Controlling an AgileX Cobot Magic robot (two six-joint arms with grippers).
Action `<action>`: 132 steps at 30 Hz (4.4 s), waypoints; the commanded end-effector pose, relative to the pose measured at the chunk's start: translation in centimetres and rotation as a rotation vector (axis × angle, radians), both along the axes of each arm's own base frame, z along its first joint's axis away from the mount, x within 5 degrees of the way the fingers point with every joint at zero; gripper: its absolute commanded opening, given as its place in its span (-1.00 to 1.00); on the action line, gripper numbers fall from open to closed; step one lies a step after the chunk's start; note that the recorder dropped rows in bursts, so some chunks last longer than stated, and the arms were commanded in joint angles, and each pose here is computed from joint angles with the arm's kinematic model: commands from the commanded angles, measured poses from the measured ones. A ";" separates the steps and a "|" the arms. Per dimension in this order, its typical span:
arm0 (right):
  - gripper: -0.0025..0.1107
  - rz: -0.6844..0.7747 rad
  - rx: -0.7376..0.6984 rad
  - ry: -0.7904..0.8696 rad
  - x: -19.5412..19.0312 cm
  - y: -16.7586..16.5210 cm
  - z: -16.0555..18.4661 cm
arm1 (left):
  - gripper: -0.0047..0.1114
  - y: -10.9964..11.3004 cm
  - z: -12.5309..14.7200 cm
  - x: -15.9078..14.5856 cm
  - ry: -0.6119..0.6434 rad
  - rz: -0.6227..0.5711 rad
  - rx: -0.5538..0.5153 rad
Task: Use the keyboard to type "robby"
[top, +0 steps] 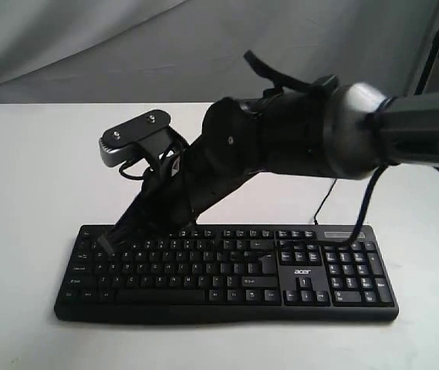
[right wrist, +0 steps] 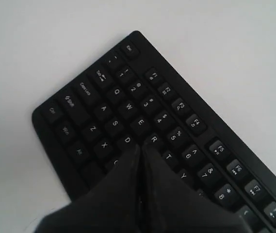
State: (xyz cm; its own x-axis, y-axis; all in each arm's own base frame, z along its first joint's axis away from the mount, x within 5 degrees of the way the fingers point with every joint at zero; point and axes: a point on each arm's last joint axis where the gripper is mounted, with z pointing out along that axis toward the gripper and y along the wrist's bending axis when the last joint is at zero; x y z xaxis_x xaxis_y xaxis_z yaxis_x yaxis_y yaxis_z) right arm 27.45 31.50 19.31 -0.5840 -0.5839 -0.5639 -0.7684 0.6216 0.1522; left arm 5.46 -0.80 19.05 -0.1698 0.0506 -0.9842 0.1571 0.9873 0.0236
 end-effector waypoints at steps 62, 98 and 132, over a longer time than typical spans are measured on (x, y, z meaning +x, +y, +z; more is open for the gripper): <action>-0.96 0.016 -0.100 -0.050 2.8 -1.2 -0.8 | -0.92 0.0 -0.1 0.0 -0.007 -0.006 0.001; -0.96 -0.112 -0.112 0.002 1.0 -5.5 -5.3 | -0.92 0.0 -0.1 0.0 -0.007 -0.006 0.001; -0.96 -0.117 -0.131 -0.007 0.8 -5.9 -6.9 | -0.92 0.0 -0.1 0.0 -0.007 -0.006 0.001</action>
